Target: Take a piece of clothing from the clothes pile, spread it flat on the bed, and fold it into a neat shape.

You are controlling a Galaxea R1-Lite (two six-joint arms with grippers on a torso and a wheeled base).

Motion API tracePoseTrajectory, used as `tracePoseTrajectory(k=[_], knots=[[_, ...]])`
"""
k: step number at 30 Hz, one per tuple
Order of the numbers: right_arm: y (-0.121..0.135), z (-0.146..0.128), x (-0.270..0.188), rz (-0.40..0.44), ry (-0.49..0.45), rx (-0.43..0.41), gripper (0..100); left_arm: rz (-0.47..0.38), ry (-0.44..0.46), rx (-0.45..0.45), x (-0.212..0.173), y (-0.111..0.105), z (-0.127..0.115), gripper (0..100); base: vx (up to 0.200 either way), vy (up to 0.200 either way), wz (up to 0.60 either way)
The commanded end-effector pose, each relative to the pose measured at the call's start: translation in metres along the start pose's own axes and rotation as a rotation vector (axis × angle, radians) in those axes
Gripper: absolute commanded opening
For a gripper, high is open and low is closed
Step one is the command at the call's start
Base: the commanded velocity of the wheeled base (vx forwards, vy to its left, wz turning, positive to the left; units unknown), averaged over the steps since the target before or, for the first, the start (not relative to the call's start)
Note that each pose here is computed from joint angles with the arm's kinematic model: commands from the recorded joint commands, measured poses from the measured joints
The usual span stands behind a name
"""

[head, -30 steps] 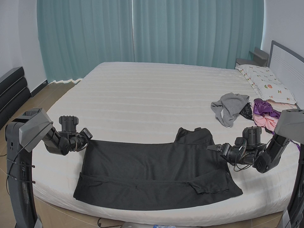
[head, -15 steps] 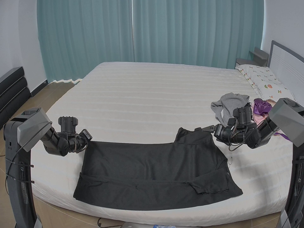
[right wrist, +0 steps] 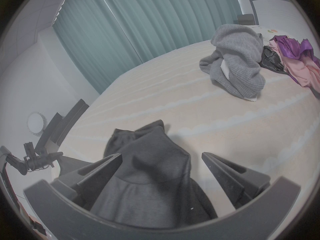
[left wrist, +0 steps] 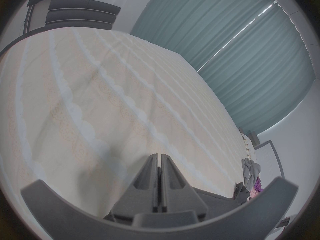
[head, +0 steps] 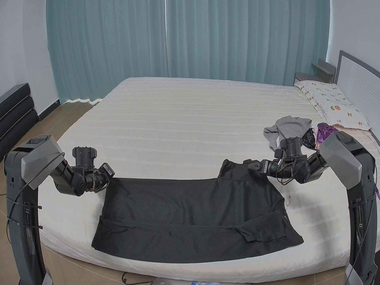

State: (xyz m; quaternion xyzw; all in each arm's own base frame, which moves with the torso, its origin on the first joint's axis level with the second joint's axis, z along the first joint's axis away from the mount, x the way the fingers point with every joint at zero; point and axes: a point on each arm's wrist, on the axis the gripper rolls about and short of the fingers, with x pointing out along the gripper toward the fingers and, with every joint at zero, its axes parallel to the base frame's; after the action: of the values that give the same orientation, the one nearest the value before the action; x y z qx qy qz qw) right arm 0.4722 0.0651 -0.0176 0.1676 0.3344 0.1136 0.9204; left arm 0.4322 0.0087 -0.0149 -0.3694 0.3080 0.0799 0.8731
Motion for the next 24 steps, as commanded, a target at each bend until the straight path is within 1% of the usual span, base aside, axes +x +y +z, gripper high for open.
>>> tracePoseTrajectory(k=[1,4,5,11,19,24], knots=[[-0.012,-0.011,0.012,-0.017,0.019,0.003,100,0.001,0.001,-0.001,0.000,0.001,0.000,0,0.000,0.000,0.00],[-0.012,-0.011,0.012,-0.015,0.013,0.004,100,0.002,0.002,-0.001,0.000,0.001,-0.001,0,0.000,0.000,0.00],[-0.011,-0.009,0.011,-0.014,0.007,0.003,0,0.001,0.001,-0.001,0.000,0.001,0.000,0,0.000,0.000,0.00],[-0.012,0.001,0.001,-0.006,-0.025,0.012,0,-0.001,-0.001,-0.001,0.000,0.000,0.000,0,0.000,0.000,0.00],[-0.010,0.005,-0.016,-0.006,-0.020,0.019,0,-0.002,-0.006,-0.001,-0.001,0.000,0.001,0,0.000,0.000,0.00],[-0.005,0.008,-0.032,0.021,-0.011,0.027,0,-0.011,-0.021,0.002,-0.007,-0.005,0.006,0,0.000,0.000,0.00]])
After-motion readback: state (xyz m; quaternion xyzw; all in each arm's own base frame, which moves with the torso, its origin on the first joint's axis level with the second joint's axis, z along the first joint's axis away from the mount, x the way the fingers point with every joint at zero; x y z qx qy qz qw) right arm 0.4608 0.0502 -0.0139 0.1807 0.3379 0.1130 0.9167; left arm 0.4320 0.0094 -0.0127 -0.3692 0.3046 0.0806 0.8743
